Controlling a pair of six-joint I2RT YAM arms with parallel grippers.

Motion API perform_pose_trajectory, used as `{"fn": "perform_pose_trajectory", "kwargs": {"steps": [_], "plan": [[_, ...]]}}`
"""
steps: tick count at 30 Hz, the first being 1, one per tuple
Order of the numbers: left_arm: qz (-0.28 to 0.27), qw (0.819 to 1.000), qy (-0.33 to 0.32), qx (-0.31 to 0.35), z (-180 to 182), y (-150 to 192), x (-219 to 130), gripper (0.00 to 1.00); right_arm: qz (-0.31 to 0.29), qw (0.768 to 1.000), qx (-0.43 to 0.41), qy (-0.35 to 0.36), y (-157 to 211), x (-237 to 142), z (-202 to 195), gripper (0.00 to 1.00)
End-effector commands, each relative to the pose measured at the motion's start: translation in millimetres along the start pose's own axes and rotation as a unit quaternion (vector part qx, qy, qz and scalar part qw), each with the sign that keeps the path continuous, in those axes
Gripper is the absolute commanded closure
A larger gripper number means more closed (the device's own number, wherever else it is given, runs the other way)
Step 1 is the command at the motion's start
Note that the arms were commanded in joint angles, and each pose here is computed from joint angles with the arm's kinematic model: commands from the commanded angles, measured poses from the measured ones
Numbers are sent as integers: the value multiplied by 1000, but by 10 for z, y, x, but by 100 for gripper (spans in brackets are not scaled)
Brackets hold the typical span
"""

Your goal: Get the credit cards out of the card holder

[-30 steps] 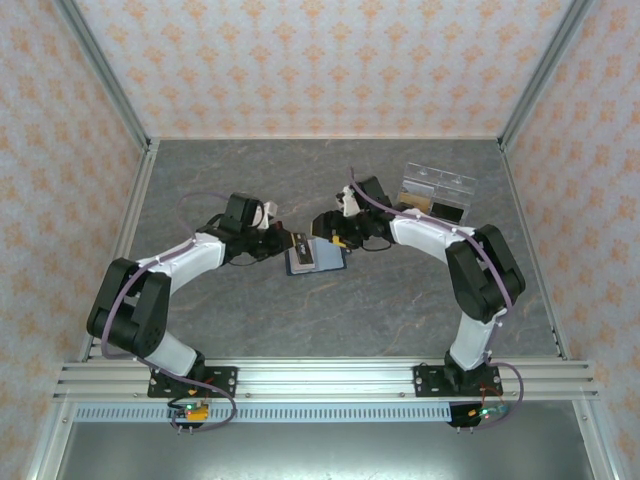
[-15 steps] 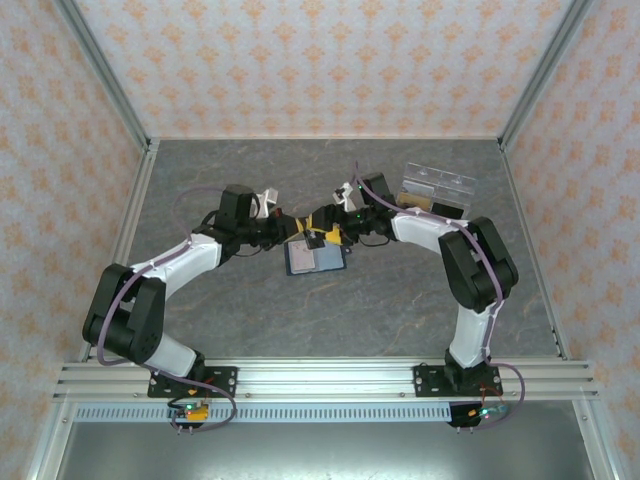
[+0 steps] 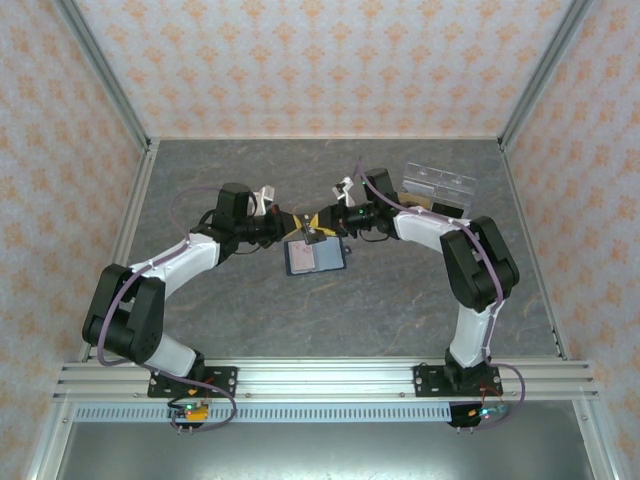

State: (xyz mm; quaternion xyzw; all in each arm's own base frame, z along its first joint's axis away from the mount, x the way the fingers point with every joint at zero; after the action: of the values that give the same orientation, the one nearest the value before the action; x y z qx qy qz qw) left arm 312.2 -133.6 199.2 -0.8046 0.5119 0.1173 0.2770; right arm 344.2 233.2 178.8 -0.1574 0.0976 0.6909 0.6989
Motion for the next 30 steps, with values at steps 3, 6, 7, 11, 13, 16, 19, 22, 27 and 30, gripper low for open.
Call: {"fn": "perform_pose_trajectory", "kwargs": {"steps": [3,6,7,11,13,16,19,22,27,30], "plan": [[-8,999,-39,14,-40,-13,-79,83,-28,997,-62,40,8,-161,186,96],[-15,993,-114,18,34,0,-146,61,-58,986,-102,120,-7,-364,202,100],[-19,989,-143,21,61,-3,-177,54,-78,978,-113,155,-35,-474,198,100],[-34,970,-240,36,138,-15,-296,32,-138,934,-159,288,-131,-883,221,100],[-39,961,-270,49,143,-27,-350,24,-156,907,-186,345,-166,-1079,248,100],[-53,949,-304,67,139,-44,-433,14,-155,872,-219,410,-217,-1379,232,100],[-55,943,-315,88,105,-62,-479,7,-139,841,-239,466,-262,-1654,105,100],[-54,941,-318,100,78,-74,-501,1,-120,812,-258,510,-278,-1891,-14,100],[-52,938,-327,105,61,-84,-530,0,-62,781,-327,529,-258,-2149,-186,100],[-47,935,-336,105,61,-102,-524,0,-48,777,-325,536,-307,-2342,-267,100]]}}
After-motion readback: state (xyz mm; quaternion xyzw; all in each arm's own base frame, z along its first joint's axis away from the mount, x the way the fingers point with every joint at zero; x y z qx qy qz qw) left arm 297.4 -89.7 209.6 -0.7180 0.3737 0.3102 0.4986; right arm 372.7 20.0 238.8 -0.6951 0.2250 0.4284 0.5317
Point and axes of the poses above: each hand's point on the last joint's axis, 136 mm out from that joint toward the fingers, its own x axis out along the fingers, its own z axis along the line the jaws close on, y = z × x, the point moved 10 cm from there along -x, back along the fingers, and after that the axes turned 6 degrees about x, right-handed, at the moved point
